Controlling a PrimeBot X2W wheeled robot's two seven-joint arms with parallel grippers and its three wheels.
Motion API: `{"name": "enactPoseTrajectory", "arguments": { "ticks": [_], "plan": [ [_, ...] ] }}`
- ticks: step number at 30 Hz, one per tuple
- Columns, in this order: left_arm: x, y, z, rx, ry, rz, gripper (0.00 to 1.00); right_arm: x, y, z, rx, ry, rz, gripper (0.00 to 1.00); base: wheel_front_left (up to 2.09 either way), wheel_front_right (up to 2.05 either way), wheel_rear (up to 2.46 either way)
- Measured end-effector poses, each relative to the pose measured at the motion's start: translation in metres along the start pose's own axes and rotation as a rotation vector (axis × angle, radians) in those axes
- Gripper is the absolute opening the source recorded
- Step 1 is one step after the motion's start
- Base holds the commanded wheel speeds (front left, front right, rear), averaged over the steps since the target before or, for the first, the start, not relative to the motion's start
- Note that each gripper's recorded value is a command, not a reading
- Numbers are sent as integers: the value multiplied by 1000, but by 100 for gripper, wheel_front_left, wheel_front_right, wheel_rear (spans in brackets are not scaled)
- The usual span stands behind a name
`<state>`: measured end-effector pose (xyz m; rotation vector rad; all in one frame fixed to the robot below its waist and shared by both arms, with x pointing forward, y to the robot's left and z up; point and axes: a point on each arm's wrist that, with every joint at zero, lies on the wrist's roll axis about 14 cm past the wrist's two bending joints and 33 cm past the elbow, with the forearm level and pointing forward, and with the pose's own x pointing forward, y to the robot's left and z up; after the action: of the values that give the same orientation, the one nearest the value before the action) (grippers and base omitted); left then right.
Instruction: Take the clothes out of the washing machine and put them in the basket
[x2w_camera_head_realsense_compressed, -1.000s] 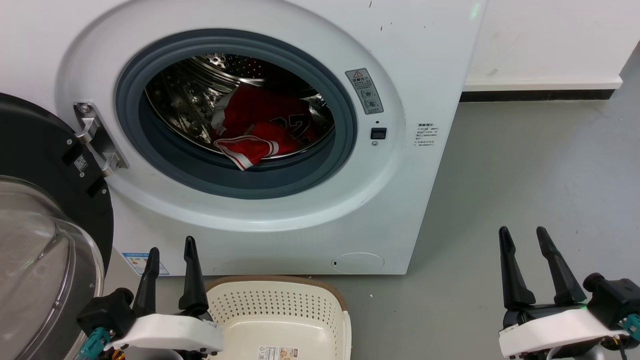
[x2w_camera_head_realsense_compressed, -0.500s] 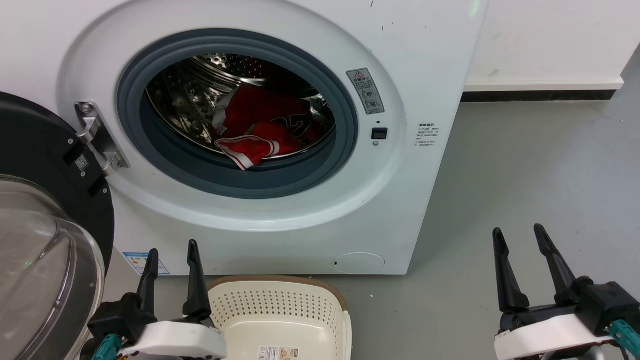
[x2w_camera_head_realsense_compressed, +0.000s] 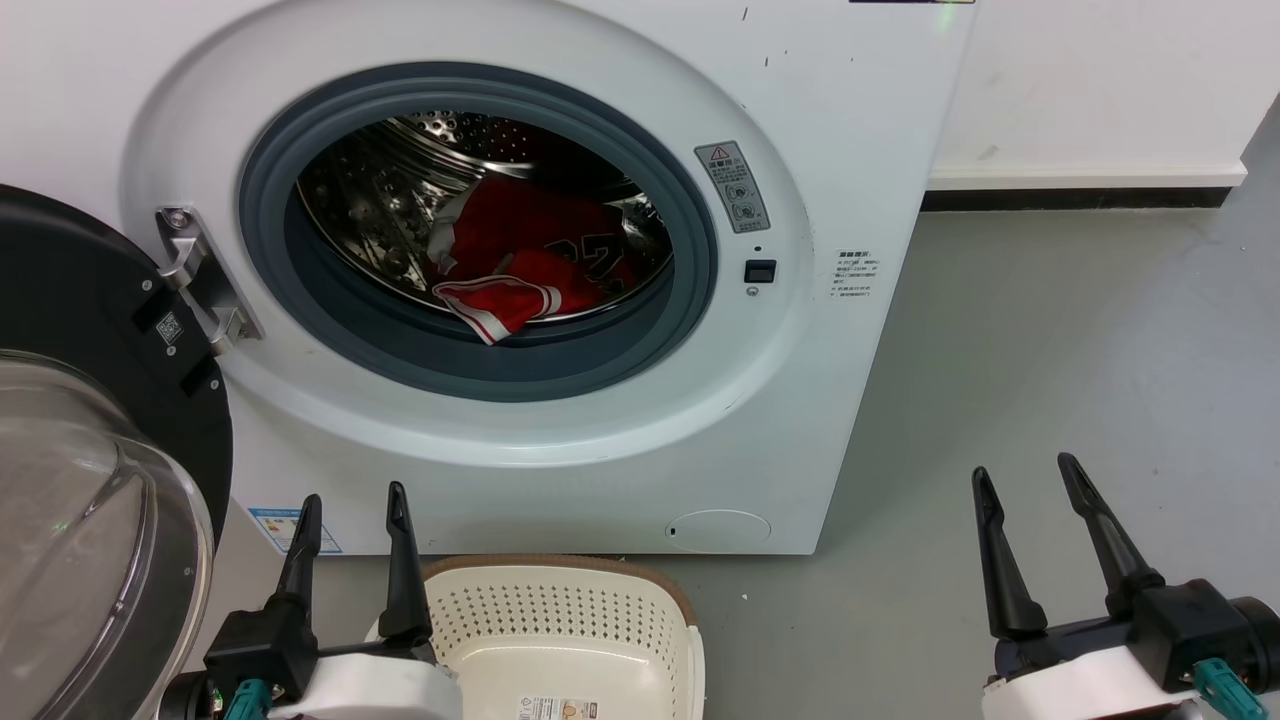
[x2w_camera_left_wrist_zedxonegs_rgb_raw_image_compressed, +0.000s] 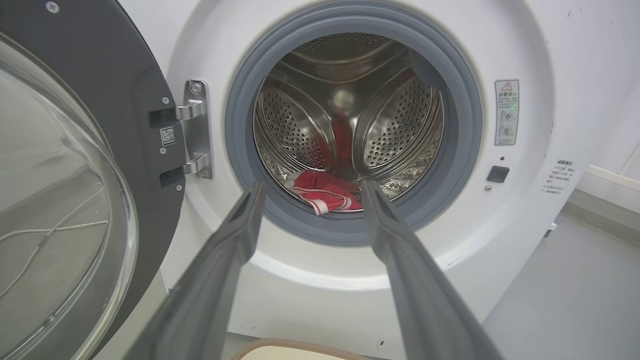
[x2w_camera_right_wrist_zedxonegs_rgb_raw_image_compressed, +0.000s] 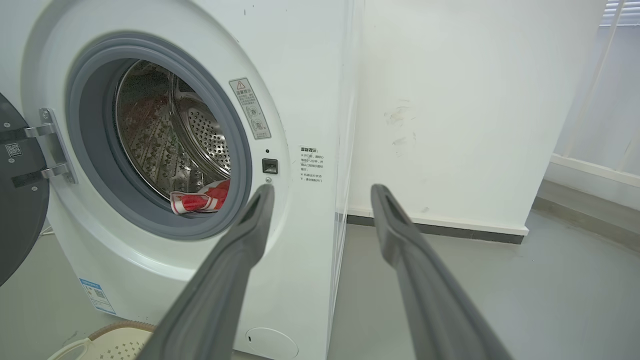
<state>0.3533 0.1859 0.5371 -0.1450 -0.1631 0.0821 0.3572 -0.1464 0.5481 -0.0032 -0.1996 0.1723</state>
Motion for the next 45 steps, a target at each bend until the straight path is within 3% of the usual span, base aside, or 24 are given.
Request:
{"name": "enactPoseTrajectory", "arguments": {
  "ticks": [15,45],
  "plan": [
    [-3,-2,4,87,-29,-15,100,-3,8,-1,-88,-4,36,100,0,0,0],
    [-5,1,-1,87,-13,-9,100,-6,2,-9,-55,21,13,100,0,0,0]
  ]
}}
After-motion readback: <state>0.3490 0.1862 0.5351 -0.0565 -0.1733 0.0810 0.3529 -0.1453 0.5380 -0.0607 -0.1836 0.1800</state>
